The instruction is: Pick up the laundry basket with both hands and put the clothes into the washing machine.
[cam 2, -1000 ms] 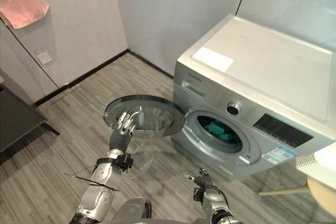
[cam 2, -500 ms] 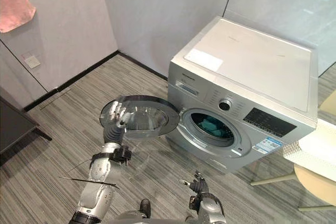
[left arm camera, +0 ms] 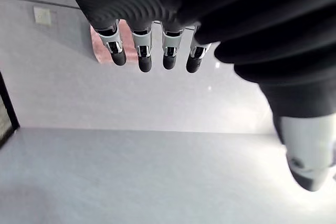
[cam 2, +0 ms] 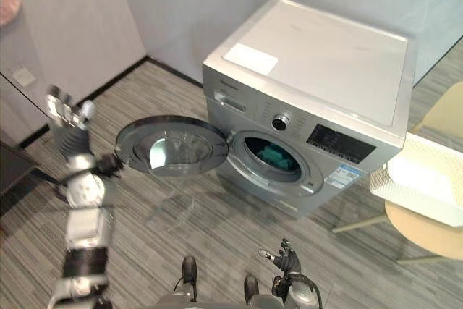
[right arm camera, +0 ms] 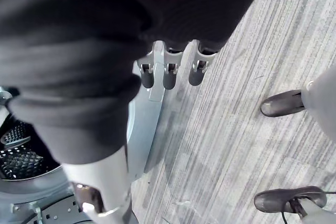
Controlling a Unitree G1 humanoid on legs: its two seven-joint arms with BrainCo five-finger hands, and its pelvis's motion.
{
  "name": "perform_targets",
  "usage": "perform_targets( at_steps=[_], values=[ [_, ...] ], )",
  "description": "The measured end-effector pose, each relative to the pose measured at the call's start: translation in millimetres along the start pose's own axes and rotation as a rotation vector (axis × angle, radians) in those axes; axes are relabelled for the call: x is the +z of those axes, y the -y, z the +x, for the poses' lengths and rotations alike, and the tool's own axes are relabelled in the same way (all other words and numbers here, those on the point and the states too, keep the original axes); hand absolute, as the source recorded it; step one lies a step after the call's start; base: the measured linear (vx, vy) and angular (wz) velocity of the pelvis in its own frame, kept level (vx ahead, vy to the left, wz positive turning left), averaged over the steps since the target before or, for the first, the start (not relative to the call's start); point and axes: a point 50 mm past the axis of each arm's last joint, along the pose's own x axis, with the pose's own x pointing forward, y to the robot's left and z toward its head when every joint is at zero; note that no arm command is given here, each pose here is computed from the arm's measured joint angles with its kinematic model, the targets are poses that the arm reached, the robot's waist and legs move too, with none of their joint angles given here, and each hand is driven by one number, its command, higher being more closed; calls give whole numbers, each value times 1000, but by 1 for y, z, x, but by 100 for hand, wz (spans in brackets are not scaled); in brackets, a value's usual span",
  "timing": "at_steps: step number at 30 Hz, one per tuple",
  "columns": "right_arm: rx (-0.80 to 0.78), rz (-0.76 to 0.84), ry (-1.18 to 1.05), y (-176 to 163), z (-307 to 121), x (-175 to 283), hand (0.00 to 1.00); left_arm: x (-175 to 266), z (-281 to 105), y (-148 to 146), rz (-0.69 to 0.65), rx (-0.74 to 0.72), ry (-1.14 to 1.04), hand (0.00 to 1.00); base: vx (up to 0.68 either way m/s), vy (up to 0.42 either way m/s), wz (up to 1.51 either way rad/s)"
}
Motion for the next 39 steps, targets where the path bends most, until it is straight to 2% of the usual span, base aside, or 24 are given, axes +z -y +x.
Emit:
perform_targets(
  at_steps=[3, 6, 10, 11, 14, 16, 17, 20, 23, 24, 25, 28, 32, 35, 39],
  values=[
    [25, 9, 16, -4, 1, 4, 0, 28, 48, -1, 75, -22, 71, 0, 6, -36, -13],
    [45, 39, 17, -8, 1, 4, 0, 33, 93, -7, 99, -4, -9, 0, 32, -5, -14],
    [68, 72, 15, -10, 1, 4, 0, 34, 115, -8, 103, -25, -95, 0, 22, -3, -13],
    [68, 97, 14, -10, 1, 4, 0, 41, 123, -2, 160, -63, -98, 0, -15, -10, -10],
    [76, 128, 12, -10, 1, 4, 0, 57, 132, 13, 218, -118, -56, 0, -37, -14, -8],
    [84, 148, 9, -10, 0, 3, 0, 66, 134, 25, 290, -152, -14, 0, -38, -6, -5],
    [83, 165, 8, -10, 0, 2, 0, 67, 133, 31, 397, -157, 21, 0, 0, 0, 0],
    [111, 158, 23, -16, -1, 3, 0, 68, 130, 39, 599, -155, 93, 0, -30, -7, 6],
    [148, 148, 31, -23, -1, 4, 0, 68, 129, 45, 707, -141, 122, 0, -47, -21, 23],
    [164, 150, 41, -26, -1, 6, 0, 66, 128, 47, 789, -125, 136, 0, -29, -9, 25],
    [180, 141, 44, -29, 0, 7, 0, 63, 126, 51, 868, -134, 149, 0, -28, -4, 27],
    [212, 125, 59, -36, 2, 14, 0, 56, 122, 59, 979, -177, 152, 0, -16, -1, 18],
    [215, 145, 70, -37, 4, 18, 0, 39, 120, 58, 994, -237, 56, 0, 1, 13, 9],
    [214, 149, 66, -35, 4, 18, 0, 61, 129, 65, 910, -229, 90, 0, 11, 30, -5],
    [211, 149, 34, -31, 4, 10, 0, 50, 124, 63, 816, -208, 52, 0, 29, 41, -8]
  ],
)
